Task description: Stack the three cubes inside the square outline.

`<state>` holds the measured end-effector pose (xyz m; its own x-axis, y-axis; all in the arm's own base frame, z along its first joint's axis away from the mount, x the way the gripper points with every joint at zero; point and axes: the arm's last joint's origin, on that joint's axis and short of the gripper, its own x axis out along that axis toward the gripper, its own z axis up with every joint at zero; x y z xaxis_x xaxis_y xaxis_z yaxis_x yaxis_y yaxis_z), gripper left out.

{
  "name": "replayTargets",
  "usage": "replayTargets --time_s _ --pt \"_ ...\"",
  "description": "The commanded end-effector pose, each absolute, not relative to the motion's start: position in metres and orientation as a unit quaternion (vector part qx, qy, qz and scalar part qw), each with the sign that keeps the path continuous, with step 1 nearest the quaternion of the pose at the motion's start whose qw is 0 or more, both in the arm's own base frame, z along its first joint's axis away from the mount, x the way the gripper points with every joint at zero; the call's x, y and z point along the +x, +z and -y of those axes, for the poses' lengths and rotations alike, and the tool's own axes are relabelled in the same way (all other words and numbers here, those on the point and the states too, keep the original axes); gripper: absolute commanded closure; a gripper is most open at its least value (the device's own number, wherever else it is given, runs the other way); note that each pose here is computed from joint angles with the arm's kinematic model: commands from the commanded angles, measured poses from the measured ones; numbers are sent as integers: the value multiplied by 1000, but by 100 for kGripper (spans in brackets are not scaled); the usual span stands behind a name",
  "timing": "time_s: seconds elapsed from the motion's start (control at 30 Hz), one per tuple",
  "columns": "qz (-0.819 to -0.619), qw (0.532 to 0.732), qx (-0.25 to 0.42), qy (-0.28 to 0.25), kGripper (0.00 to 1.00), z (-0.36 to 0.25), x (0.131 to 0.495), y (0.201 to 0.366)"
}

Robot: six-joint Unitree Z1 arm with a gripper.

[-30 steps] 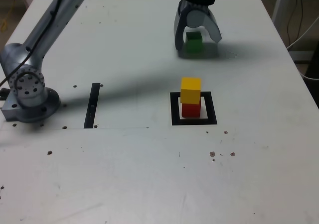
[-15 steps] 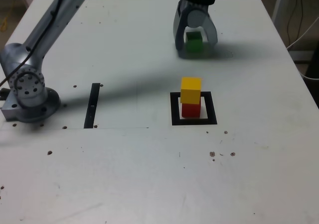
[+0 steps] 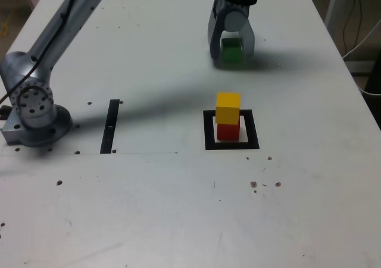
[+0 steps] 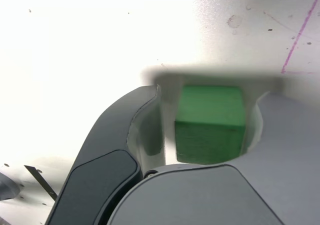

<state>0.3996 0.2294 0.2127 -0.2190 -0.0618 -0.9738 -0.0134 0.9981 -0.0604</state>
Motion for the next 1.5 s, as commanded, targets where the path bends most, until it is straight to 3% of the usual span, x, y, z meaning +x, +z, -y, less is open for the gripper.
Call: replayTargets --time_s 0.0,0.43,0.97,1.47 --pt "-780 625 -23 -21 70 -229 401 213" --pt "-776 630 -19 -22 70 -226 401 219" --pt "-755 656 1 -3 70 -204 371 287" --pt "-755 655 5 -23 70 -157 352 320"
